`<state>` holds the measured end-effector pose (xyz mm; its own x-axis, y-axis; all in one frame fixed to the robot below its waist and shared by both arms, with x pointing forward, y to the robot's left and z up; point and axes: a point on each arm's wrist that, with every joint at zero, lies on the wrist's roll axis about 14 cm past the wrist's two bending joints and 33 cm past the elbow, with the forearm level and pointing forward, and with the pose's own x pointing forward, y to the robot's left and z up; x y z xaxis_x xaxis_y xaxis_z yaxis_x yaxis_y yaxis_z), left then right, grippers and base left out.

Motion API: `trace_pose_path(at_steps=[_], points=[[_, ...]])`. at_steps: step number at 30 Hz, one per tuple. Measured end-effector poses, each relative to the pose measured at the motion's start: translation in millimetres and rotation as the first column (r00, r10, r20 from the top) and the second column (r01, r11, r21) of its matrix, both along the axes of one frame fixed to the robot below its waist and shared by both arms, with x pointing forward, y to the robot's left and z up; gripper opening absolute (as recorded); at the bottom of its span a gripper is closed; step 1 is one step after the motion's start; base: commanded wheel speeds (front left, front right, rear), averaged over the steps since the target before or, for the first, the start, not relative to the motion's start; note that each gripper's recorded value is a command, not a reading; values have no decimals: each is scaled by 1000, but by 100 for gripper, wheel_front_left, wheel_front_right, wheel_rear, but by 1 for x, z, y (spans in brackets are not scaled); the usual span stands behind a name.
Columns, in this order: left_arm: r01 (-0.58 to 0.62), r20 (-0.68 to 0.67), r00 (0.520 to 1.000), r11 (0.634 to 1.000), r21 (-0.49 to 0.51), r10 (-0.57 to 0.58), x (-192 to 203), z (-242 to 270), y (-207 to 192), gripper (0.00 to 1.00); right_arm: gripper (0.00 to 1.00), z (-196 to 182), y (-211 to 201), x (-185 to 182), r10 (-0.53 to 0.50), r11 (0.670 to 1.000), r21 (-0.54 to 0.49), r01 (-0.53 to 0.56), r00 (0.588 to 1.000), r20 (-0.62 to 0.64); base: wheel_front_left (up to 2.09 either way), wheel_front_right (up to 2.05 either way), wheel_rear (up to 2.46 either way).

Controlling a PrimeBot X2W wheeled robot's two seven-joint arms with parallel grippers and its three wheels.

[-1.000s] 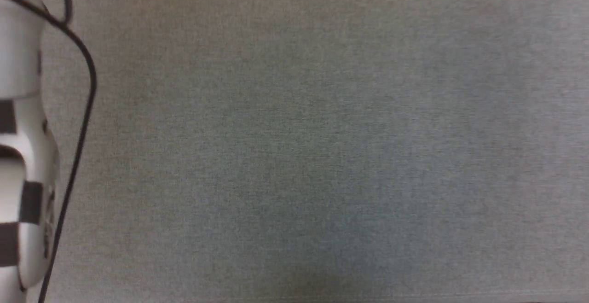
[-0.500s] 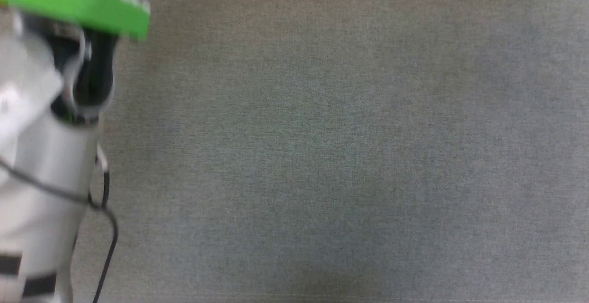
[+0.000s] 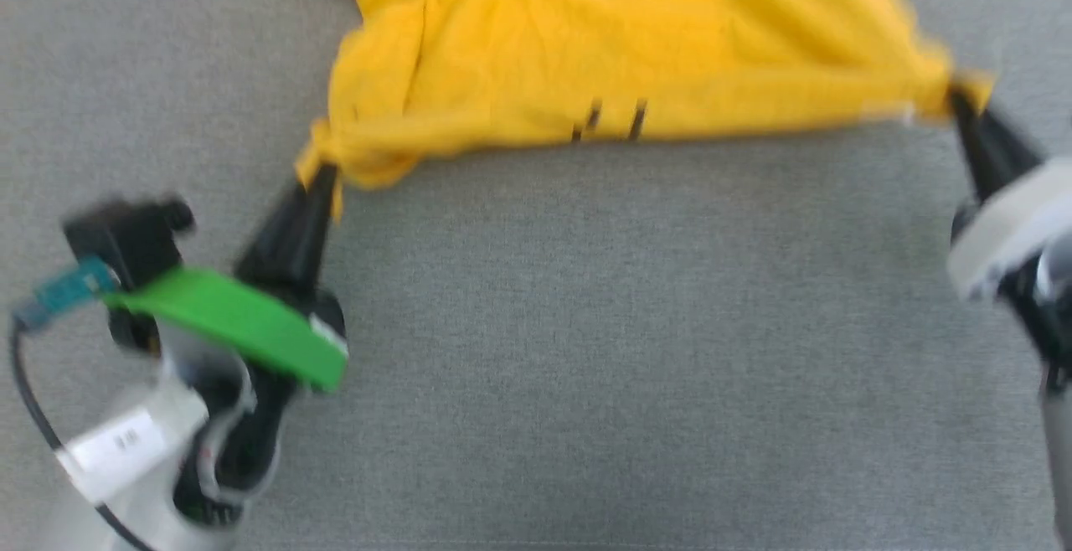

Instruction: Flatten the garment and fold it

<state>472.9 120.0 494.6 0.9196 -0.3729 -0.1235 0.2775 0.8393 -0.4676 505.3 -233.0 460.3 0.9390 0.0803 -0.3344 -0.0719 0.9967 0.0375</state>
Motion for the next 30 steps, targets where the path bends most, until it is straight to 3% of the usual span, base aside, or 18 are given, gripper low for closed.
trace_pose_path(at_steps=[7, 18, 30], points=[[15, -188, 982, 1000, -2, -15, -57, -34, 2, 0, 0, -18, -13, -70, -89, 991, 81, 102, 985, -149, 0, 0, 0], [-10, -458, 889, 997, -74, -26, -156, -73, 5, 0, 0, -51, -8, -176, -140, 953, 199, 228, 915, -379, 0, 0, 0], [-25, -520, 852, 990, -141, -53, -218, -62, 2, 0, 0, -44, -8, -239, -151, 932, 238, 274, 889, -433, 0, 0, 0]])
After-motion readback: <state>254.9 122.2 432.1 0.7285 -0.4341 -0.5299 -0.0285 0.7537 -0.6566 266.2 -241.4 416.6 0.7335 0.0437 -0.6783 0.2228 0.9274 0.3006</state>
